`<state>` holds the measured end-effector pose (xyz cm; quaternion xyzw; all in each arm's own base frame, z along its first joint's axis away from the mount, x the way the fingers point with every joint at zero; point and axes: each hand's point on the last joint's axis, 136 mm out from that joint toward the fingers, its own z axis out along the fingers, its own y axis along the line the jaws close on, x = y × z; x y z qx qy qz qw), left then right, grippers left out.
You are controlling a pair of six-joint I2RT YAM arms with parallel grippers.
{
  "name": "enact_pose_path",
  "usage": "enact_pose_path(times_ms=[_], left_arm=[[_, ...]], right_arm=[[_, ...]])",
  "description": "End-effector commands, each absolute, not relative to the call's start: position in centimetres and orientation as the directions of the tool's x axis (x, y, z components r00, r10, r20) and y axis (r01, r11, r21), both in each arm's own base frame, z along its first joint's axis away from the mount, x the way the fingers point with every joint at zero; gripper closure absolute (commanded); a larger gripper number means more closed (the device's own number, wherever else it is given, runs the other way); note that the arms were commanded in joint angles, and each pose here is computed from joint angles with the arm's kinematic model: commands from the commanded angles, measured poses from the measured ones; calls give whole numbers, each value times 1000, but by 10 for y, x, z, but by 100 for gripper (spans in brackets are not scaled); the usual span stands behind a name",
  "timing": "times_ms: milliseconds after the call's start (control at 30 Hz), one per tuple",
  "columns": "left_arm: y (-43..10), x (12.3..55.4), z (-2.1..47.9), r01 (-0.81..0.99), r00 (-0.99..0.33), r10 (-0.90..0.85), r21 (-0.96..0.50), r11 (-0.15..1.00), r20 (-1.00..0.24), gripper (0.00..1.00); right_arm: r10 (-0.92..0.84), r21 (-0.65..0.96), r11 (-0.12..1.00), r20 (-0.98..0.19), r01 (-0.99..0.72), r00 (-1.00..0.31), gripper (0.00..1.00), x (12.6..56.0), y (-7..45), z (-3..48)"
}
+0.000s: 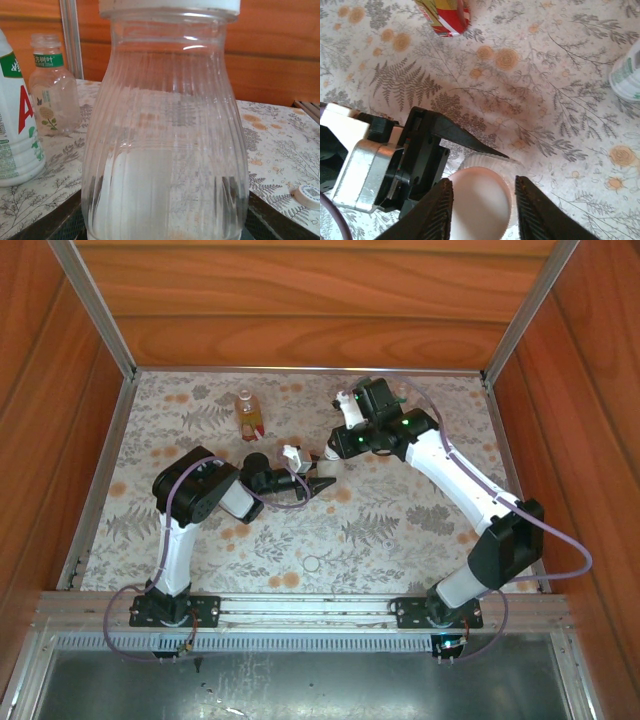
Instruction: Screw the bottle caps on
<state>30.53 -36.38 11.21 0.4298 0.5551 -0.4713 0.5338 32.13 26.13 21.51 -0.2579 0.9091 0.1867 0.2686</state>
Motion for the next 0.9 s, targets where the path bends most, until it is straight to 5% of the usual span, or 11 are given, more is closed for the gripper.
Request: enact_pose_path(times_ms=[0, 200, 533, 867], left_arm=[[-363, 295, 82, 970, -186, 39, -177, 167, -982, 41], [-364, 295, 81, 970, -186, 41, -177, 164, -982, 41], [-364, 294, 82, 971, -182, 40, -173, 162, -982, 41], [-363, 294, 82, 971, -181, 40, -172, 163, -983, 41]], right_arm=[[-408, 144, 849, -432, -508, -804, 57, 297, 237, 183], [-299, 173, 876, -539, -451, -788, 46, 319, 248, 224], [-326, 196, 865, -482, -462, -814, 40, 318, 267, 219], [-382, 196, 842, -443, -503, -811, 57, 313, 271, 207]])
